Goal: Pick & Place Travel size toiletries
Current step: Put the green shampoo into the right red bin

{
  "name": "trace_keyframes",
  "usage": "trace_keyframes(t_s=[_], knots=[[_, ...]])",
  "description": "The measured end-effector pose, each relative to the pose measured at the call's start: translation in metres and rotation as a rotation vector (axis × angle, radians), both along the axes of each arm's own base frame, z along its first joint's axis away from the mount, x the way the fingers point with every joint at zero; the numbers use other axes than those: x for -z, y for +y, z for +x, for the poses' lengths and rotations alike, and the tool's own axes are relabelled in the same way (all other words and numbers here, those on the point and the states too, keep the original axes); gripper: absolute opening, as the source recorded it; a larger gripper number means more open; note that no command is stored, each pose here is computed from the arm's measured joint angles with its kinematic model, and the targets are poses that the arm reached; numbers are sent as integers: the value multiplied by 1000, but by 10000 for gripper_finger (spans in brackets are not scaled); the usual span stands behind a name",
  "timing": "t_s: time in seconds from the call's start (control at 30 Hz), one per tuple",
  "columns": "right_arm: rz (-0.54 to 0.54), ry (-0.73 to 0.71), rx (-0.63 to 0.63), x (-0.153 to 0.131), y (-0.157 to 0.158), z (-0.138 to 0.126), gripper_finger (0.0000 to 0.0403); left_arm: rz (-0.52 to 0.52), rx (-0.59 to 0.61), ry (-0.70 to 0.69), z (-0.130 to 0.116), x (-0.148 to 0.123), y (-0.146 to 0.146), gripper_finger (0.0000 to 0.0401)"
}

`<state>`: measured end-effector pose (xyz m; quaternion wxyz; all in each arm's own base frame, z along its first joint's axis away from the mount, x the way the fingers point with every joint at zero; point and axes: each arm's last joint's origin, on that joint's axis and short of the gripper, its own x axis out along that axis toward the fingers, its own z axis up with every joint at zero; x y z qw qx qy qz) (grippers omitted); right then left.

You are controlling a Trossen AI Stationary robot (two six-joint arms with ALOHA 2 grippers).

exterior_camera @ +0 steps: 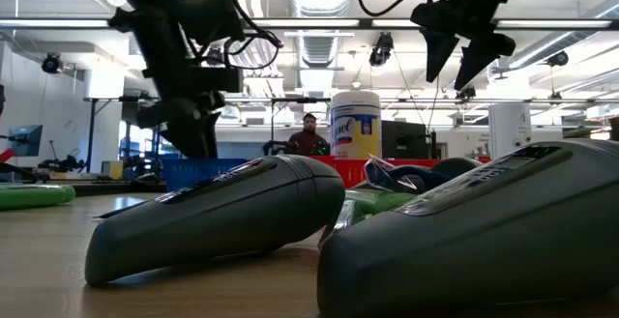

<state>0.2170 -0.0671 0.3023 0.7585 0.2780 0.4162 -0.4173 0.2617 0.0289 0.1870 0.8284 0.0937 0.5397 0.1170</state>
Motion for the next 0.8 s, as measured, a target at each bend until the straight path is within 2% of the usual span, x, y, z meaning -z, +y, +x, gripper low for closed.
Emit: trace_keyframes(t_s=[0.13, 0.23, 0.4, 0.5, 0.67, 0.8], knots=[[3, -5, 10, 0, 0, 0, 347, -47, 0, 3, 1, -8, 2, 168], [12, -6, 2, 0, 0, 0, 352, -42, 18, -23, 3, -20, 2, 168], [87, -12, -67, 1, 3, 1, 350, -75, 140, -96, 0, -43, -2, 168], [109, -12, -92, 1, 4, 1, 342, -60, 233, -120, -7, -54, -5, 168], [125, -9, -115, 2, 5, 1, 333, 11, 423, -54, -23, -58, -12, 168], [161, -1, -156, 8, 12, 2, 329, 18, 501, -24, -33, -55, -20, 167]])
